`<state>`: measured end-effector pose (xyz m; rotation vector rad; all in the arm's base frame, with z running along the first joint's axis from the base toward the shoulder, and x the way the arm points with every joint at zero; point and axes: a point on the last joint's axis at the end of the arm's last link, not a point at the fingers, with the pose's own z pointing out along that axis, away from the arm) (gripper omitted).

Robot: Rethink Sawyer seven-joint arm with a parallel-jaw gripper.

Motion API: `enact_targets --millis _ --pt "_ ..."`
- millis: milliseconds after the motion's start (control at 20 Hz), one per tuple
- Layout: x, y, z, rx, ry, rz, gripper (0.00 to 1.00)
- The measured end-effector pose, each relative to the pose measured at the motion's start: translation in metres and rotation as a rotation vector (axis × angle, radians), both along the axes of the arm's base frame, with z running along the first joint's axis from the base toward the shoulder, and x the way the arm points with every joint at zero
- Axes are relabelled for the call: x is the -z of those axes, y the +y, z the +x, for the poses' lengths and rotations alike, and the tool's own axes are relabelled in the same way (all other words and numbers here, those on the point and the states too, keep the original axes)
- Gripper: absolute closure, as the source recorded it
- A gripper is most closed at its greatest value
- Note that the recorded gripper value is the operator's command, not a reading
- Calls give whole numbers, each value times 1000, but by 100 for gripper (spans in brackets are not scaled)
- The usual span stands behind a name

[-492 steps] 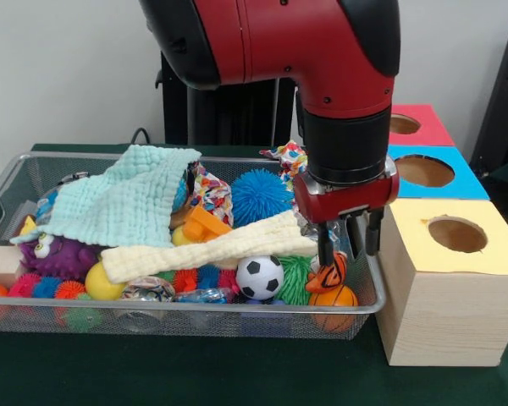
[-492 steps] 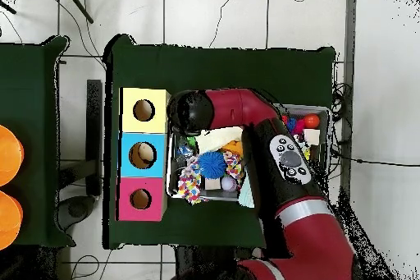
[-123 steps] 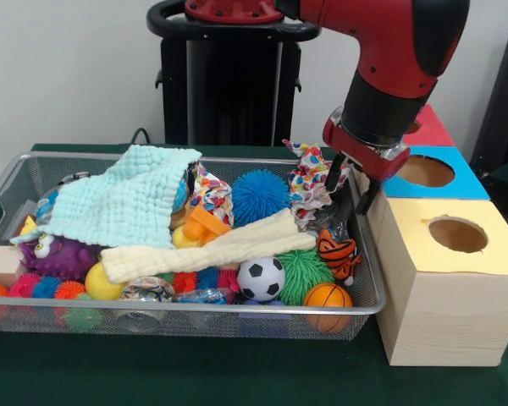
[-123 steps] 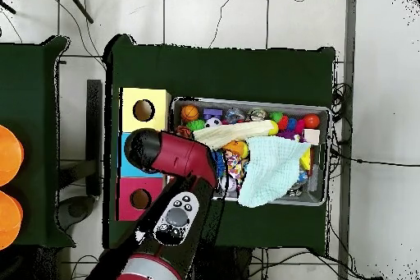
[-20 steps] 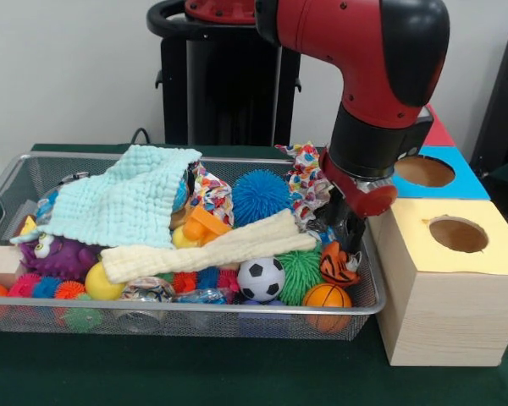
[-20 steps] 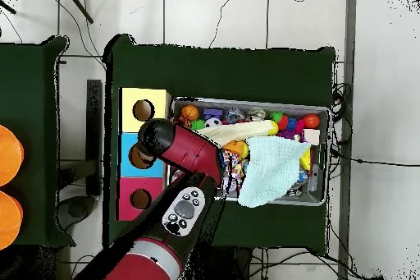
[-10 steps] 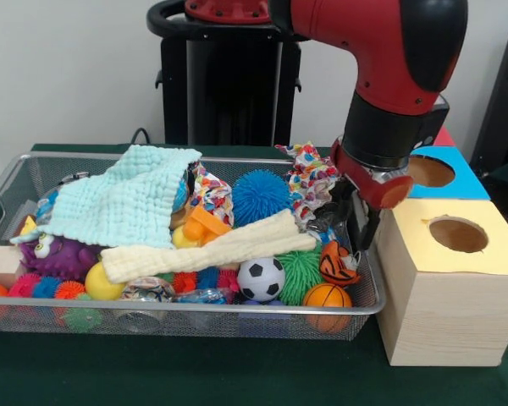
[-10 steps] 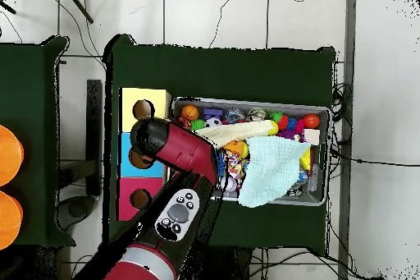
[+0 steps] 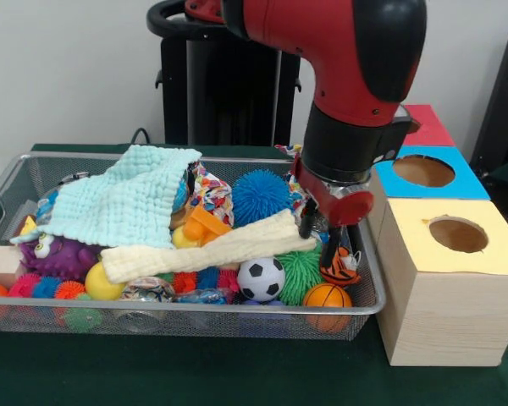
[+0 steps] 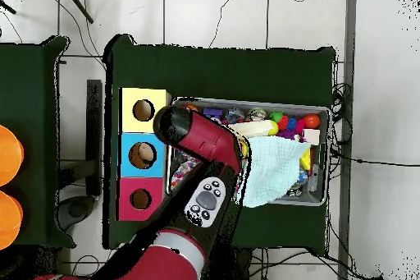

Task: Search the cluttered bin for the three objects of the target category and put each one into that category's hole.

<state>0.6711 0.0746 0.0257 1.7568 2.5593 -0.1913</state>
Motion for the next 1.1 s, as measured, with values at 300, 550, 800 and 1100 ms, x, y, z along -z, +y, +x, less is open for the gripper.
enact_targets --millis 300,550,800,1100 --pt "5 -24 15 14 -15 -6 0" --pt "11 -23 15 10 -9 -7 0" --pt "12 -14 14 -4 -7 -7 0" --pt "12 5 12 -30 -7 -7 0"
